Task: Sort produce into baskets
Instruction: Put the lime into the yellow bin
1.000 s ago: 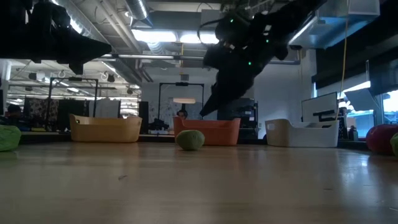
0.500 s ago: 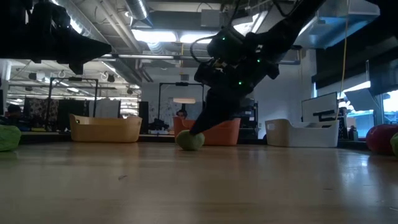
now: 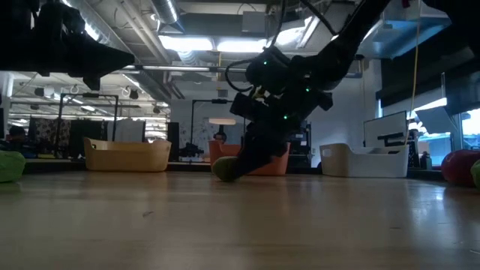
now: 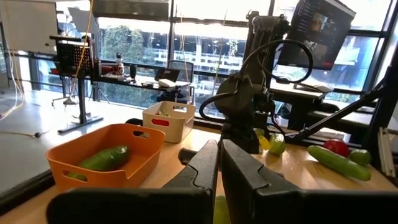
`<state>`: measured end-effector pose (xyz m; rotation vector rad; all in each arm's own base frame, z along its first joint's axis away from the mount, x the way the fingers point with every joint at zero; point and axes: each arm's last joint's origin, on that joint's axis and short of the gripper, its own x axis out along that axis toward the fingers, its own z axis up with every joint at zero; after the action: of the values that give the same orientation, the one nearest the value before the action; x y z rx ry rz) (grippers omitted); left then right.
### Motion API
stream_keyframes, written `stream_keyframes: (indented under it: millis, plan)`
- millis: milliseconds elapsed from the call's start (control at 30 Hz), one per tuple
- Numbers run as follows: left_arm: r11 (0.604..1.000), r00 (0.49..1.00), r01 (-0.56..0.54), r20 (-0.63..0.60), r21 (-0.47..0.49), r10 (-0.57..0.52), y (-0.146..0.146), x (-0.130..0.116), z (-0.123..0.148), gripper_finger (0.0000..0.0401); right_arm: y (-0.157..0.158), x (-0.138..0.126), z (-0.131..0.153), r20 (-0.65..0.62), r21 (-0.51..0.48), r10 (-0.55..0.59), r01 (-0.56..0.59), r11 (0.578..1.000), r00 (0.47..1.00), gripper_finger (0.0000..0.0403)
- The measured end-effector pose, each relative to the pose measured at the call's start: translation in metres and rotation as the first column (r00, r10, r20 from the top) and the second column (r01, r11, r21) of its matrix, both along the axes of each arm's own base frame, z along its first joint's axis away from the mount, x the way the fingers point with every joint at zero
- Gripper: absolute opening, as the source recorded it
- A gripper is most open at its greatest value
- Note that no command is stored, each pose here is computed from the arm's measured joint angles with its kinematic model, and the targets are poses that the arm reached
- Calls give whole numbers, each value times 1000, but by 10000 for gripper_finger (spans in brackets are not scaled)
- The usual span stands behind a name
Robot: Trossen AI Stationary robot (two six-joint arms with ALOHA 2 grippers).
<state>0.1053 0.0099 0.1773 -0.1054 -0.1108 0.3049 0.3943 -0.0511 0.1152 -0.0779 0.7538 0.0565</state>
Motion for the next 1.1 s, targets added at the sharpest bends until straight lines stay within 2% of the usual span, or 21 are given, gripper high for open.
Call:
stream_keyframes:
  millis: [167, 300, 433, 500, 767, 867, 1100]
  plan:
    - [1000, 999, -19, 46, -5, 19, 1, -1, 4, 17, 0, 0, 0, 6, 14, -14, 14, 1000, 1000, 164]
    - [998, 994, -18, 111, -52, 24, 1, -2, 9, 18, 0, 1, 1, 18, 20, -21, 21, 1000, 1000, 134]
    - [995, 991, -8, 129, -102, 21, 1, -2, 9, 21, 0, 3, 4, 50, 31, -35, 33, 999, 998, 143]
    - [992, 991, -2, 136, -129, 19, 1, -1, 9, 35, -1, 5, 5, 70, 36, -40, 38, 999, 997, 154]
    - [981, 991, 8, 132, -193, 18, 1, 1, 7, 148, -1, 8, 10, 126, 27, -48, 45, 999, 991, 163]
    - [967, 991, 18, 133, -254, 16, 1, 3, 5, 186, -2, 10, 20, 151, 9, -61, 60, 998, 987, 164]
    - [937, 995, 18, 99, -349, 18, 1, 9, -1, 228, -5, 19, 57, 254, -55, -84, 101, 993, 964, 164]
